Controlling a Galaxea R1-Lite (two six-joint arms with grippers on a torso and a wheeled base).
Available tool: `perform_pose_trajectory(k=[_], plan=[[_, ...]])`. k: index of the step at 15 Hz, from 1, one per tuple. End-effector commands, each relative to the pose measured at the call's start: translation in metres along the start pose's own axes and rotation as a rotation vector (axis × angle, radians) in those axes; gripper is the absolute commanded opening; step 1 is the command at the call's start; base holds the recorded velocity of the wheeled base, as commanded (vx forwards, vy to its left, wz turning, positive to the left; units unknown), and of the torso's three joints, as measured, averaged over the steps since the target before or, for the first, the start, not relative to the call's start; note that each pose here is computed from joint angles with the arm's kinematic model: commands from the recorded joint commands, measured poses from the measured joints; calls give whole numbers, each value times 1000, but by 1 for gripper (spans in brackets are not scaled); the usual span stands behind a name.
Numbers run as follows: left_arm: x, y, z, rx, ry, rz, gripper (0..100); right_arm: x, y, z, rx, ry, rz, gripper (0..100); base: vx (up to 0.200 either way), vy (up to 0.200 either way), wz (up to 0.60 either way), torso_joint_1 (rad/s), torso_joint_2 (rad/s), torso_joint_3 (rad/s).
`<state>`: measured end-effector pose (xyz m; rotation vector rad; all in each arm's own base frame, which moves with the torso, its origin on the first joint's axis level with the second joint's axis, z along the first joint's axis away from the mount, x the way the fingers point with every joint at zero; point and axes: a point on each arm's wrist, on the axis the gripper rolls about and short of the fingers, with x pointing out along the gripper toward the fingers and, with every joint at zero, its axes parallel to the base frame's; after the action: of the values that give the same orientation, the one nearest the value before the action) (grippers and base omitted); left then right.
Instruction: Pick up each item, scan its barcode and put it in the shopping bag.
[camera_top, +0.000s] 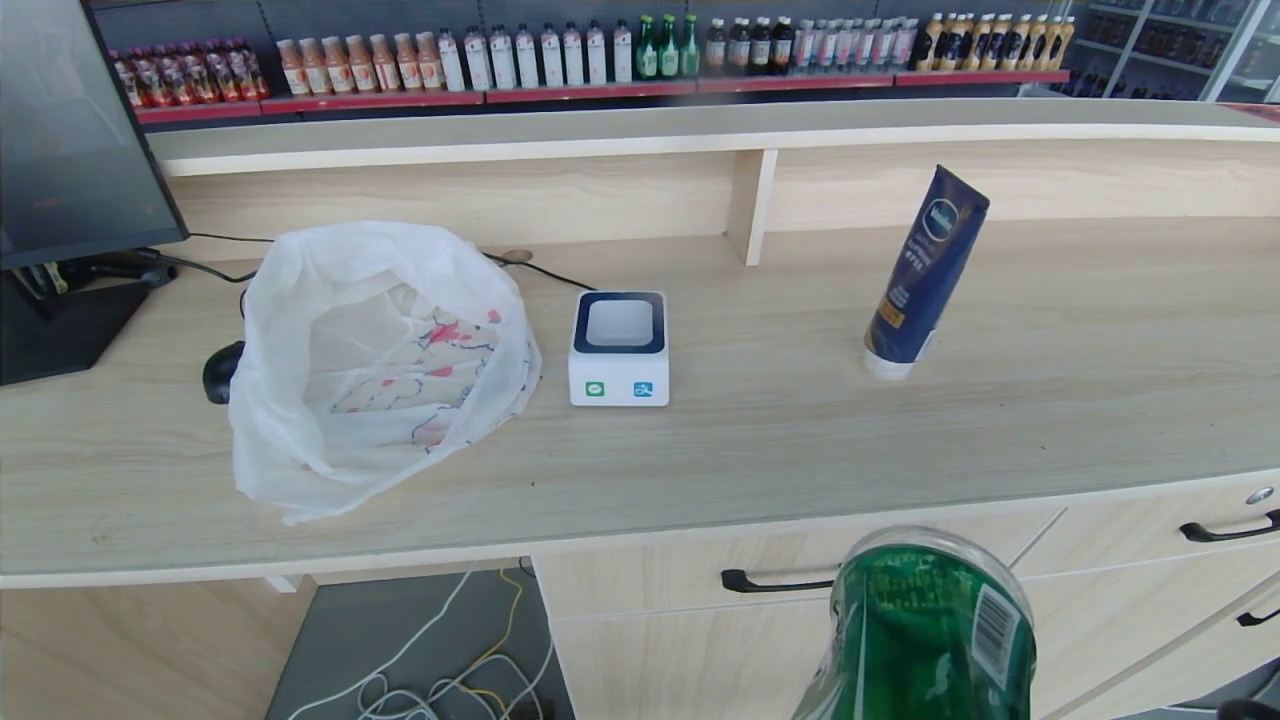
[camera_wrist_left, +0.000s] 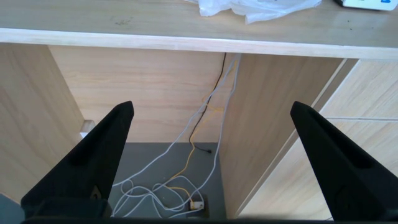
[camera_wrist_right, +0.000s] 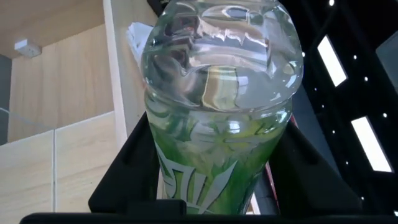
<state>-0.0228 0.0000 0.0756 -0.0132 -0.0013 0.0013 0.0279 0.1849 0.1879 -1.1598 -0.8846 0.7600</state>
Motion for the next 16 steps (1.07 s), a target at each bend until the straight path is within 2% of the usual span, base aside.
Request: perform_pose_trajectory(k=[1,6,7,9,16], plan=[[0,0,0,-1,0,0,100,0,2,-2,-2,8,10,0,0,0,0,0,0,0],[0,0,0,-1,0,0,100,0,-4,-17,-54,83,-20,0,0,0,0,0,0,0],[0,0,0,-1,0,0,100,0,-5,-18,-117,86,-22,0,0,0,0,0,0,0],[0,0,0,-1,0,0,100,2,-8,-15,-245,80,-30,0,0,0,0,0,0,0],[0,0,0,-1,0,0,100,8,-18,-8,-397,26,-77,0,0,0,0,0,0,0]])
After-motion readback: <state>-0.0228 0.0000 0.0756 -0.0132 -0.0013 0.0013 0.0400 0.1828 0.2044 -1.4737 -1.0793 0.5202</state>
